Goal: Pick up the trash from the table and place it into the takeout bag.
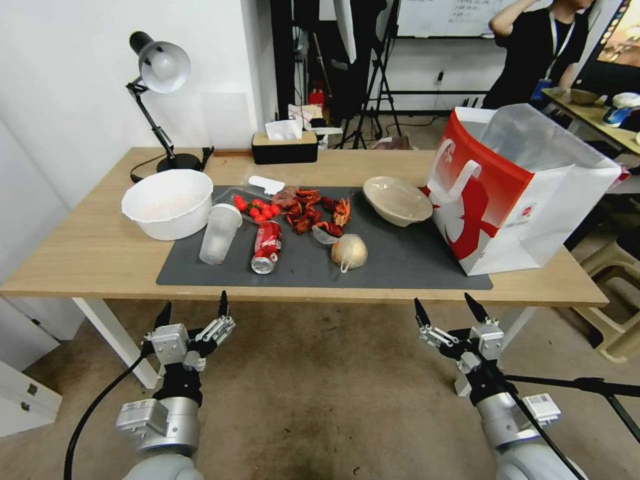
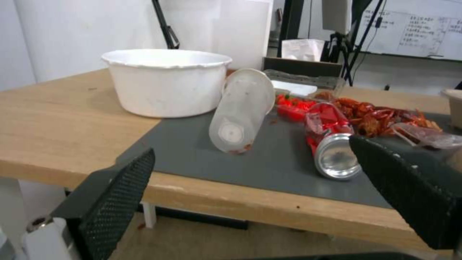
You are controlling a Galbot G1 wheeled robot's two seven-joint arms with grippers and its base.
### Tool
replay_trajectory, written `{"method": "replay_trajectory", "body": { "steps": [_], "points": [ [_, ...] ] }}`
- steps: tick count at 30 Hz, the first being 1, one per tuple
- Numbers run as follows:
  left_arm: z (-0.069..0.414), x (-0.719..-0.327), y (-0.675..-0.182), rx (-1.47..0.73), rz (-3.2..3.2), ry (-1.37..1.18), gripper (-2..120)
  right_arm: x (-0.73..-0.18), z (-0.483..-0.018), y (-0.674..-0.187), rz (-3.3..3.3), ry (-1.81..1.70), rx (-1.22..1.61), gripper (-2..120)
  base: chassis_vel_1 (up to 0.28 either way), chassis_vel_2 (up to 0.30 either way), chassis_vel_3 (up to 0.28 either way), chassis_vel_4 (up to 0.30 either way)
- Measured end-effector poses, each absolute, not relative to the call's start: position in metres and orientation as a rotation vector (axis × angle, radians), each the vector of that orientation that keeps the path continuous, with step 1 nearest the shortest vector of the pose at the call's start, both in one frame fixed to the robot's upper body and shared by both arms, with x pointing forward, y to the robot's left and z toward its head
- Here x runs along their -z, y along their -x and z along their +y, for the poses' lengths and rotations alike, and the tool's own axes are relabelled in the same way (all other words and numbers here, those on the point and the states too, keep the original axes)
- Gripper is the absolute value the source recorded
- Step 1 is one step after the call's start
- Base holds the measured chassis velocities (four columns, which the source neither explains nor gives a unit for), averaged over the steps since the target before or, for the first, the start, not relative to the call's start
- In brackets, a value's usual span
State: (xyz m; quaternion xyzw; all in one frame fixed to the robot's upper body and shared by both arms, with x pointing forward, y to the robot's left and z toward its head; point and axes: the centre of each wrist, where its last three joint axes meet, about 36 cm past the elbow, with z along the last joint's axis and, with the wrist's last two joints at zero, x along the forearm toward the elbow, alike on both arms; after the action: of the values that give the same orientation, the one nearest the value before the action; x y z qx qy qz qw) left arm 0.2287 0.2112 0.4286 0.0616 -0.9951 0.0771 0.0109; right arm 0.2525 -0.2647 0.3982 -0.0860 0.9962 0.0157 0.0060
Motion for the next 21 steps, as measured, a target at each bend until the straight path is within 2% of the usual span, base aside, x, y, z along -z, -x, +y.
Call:
{"method": "replay_trajectory", "body": {
  "steps": [7,15,19,21],
  "points": [
    [0.211,-0.426,-0.229,-0.239,-3.097,-0.196,100,-0.406,-0.258,-0.272,3.098,0.311,-0.047,100,0.0,0.0,0.0,0.0],
    [0.212,-0.425,-0.229,-0.241,-3.09,-0.227,100,-0.436,-0.23,-0.342,3.093,0.449,-0.099,100,0.0,0.0,0.0,0.0],
    [0.213,-0.424,-0.229,-0.242,-3.086,-0.233,100,-0.45,-0.197,-0.403,3.101,0.558,-0.099,100,0.0,0.0,0.0,0.0],
    [0.213,-0.423,-0.229,-0.242,-3.084,-0.235,100,-0.451,-0.192,-0.411,3.113,0.562,-0.089,100,0.0,0.0,0.0,0.0]
  ]
}}
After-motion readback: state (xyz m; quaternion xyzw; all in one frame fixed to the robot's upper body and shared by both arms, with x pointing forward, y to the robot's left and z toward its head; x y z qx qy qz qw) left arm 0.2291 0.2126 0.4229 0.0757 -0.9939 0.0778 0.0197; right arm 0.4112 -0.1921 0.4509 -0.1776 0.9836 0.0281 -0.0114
